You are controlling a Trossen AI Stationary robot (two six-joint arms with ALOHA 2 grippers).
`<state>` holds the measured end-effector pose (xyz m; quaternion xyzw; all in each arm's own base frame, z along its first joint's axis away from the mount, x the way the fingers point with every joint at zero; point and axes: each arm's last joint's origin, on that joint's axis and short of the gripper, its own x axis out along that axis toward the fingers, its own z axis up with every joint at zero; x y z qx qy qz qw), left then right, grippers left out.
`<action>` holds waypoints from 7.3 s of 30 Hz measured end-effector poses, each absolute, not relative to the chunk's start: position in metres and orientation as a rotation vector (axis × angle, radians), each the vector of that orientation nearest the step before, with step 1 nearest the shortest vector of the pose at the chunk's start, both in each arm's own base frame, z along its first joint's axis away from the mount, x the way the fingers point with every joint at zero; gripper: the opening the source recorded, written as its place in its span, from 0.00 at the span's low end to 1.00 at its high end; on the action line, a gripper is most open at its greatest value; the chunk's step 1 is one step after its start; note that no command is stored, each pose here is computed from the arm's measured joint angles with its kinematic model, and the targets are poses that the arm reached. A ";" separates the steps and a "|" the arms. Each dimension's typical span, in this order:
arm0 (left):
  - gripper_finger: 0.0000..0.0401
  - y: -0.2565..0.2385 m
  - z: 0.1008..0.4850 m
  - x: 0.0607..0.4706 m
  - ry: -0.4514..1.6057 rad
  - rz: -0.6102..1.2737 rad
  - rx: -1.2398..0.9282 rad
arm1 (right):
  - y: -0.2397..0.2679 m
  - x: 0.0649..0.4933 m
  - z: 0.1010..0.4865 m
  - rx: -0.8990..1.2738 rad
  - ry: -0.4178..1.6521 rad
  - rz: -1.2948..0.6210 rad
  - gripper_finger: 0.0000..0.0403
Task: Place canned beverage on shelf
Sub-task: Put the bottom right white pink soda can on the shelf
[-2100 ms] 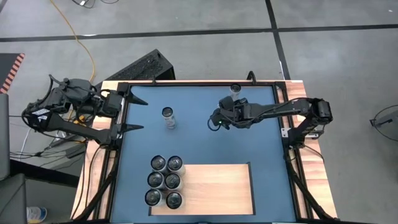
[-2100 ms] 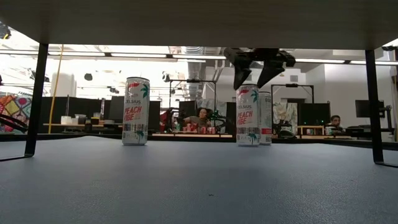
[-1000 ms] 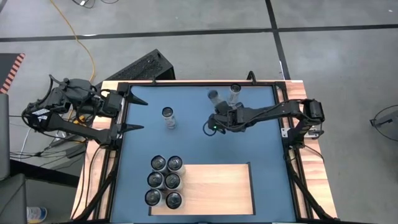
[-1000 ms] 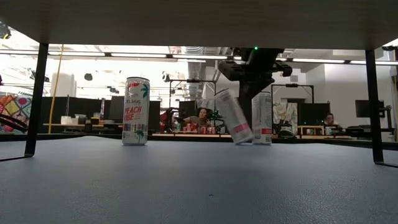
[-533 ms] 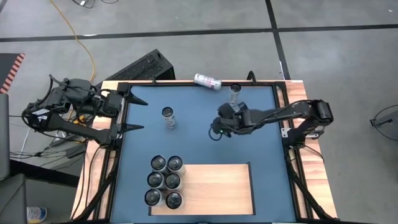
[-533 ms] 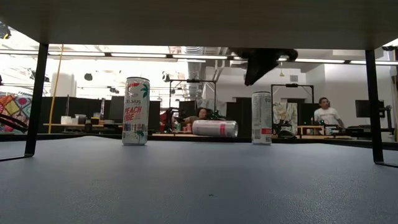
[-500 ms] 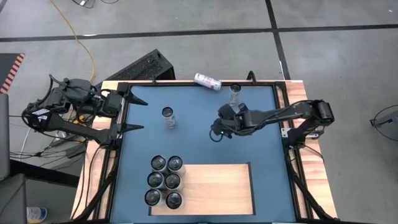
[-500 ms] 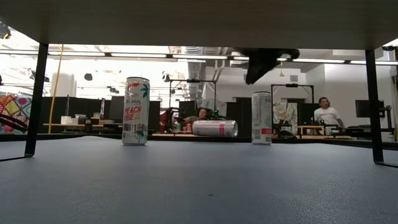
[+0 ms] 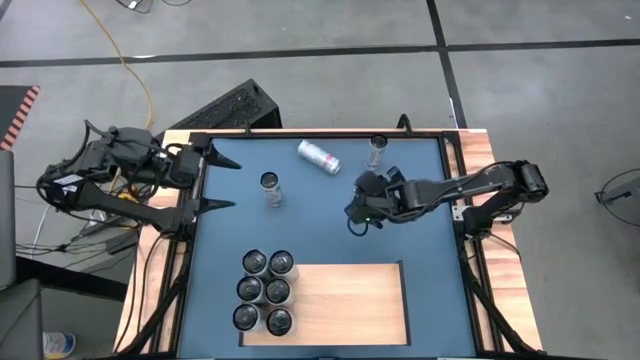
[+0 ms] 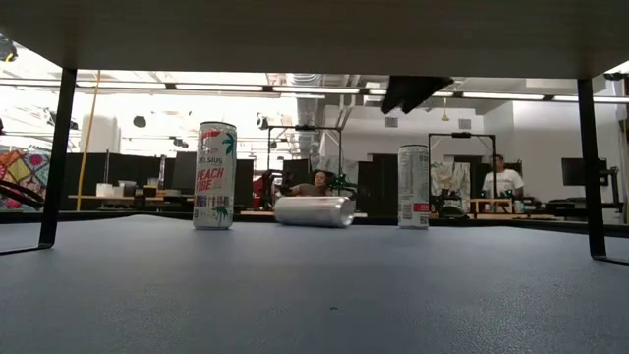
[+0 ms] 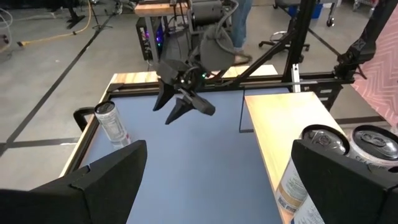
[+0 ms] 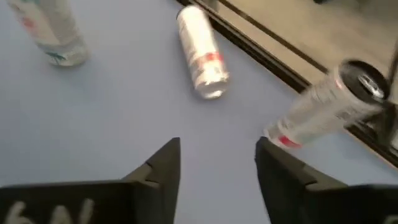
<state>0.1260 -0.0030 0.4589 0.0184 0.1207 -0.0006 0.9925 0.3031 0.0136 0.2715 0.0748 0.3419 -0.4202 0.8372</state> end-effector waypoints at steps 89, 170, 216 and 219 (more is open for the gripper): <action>0.96 0.002 0.418 0.172 0.624 0.218 0.069 | -0.104 0.467 0.158 0.146 0.951 -0.349 0.91; 0.96 -0.045 0.465 0.206 0.051 -0.097 0.035 | 0.159 0.335 0.473 -0.378 -0.391 -0.227 0.55; 0.96 -0.068 0.440 0.287 -0.027 -0.215 -0.012 | 0.034 0.334 0.322 0.094 -0.515 0.673 0.55; 0.96 -0.071 0.445 0.286 -0.066 -0.309 -0.051 | 0.035 0.333 0.321 0.089 -0.509 0.691 0.55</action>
